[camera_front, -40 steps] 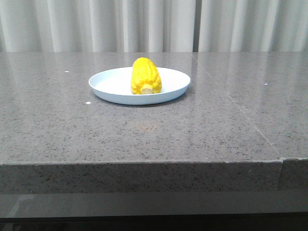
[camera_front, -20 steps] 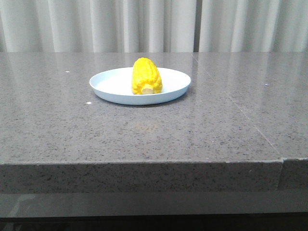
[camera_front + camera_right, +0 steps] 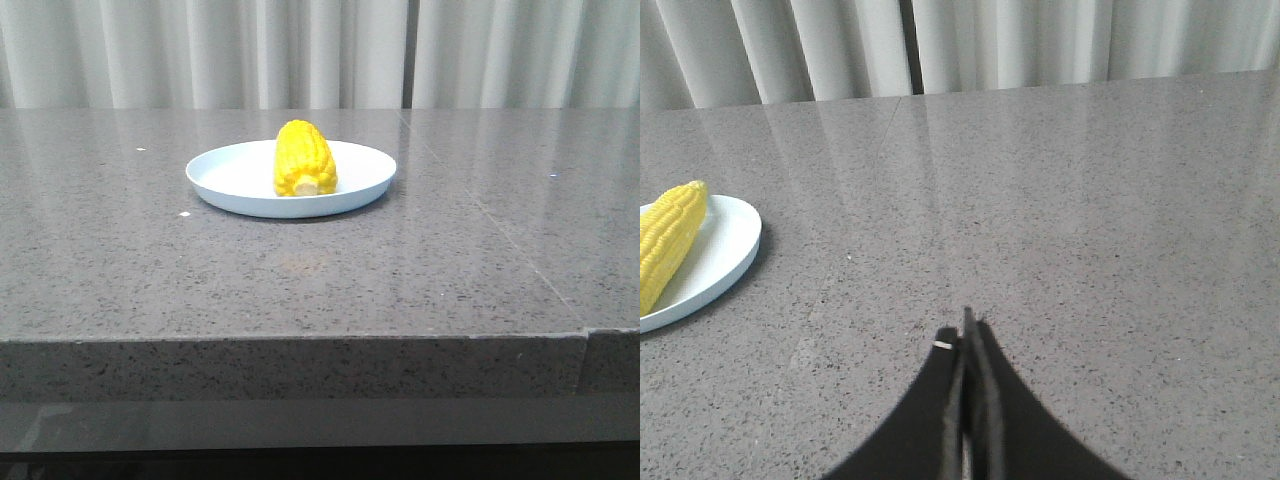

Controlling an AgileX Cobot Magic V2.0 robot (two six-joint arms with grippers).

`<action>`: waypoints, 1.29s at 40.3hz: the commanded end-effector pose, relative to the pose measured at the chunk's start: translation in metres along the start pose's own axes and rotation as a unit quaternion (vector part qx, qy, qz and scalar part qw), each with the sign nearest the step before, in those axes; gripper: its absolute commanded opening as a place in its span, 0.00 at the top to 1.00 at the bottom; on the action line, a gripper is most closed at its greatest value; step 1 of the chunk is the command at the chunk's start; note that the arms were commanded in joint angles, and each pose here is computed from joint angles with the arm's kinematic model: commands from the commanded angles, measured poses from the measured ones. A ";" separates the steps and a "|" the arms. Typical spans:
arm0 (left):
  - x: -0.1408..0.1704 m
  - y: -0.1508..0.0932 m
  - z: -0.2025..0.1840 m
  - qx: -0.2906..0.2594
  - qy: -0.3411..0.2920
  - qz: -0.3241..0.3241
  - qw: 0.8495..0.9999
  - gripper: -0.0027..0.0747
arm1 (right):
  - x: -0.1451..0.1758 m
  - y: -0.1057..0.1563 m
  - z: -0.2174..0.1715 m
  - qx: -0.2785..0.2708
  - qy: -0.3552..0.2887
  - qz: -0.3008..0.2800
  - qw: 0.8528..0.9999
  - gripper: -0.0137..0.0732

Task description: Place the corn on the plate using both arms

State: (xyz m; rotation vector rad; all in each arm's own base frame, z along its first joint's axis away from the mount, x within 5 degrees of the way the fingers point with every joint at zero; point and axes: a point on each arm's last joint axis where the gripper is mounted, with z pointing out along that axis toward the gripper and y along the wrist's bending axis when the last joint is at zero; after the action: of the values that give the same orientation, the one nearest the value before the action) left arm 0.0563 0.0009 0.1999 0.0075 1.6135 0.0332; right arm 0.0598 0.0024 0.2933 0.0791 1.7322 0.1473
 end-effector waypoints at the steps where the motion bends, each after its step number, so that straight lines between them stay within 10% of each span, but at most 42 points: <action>1: -0.010 0.000 -0.002 -0.001 -0.062 -0.004 0.998 0.99 | -0.015 0.002 -0.002 -0.007 -0.048 -0.009 0.999 0.98; 52: -0.010 0.000 -0.002 -0.001 -0.062 -0.004 0.998 0.99 | 0.001 0.001 0.005 -0.011 -0.056 -0.042 0.997 0.98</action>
State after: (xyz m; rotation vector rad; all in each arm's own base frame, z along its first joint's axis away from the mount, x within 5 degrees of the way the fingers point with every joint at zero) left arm 0.0564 0.0009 0.2018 0.0075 1.5929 0.0335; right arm 0.0623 0.0026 0.2843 0.0412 1.7324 0.1150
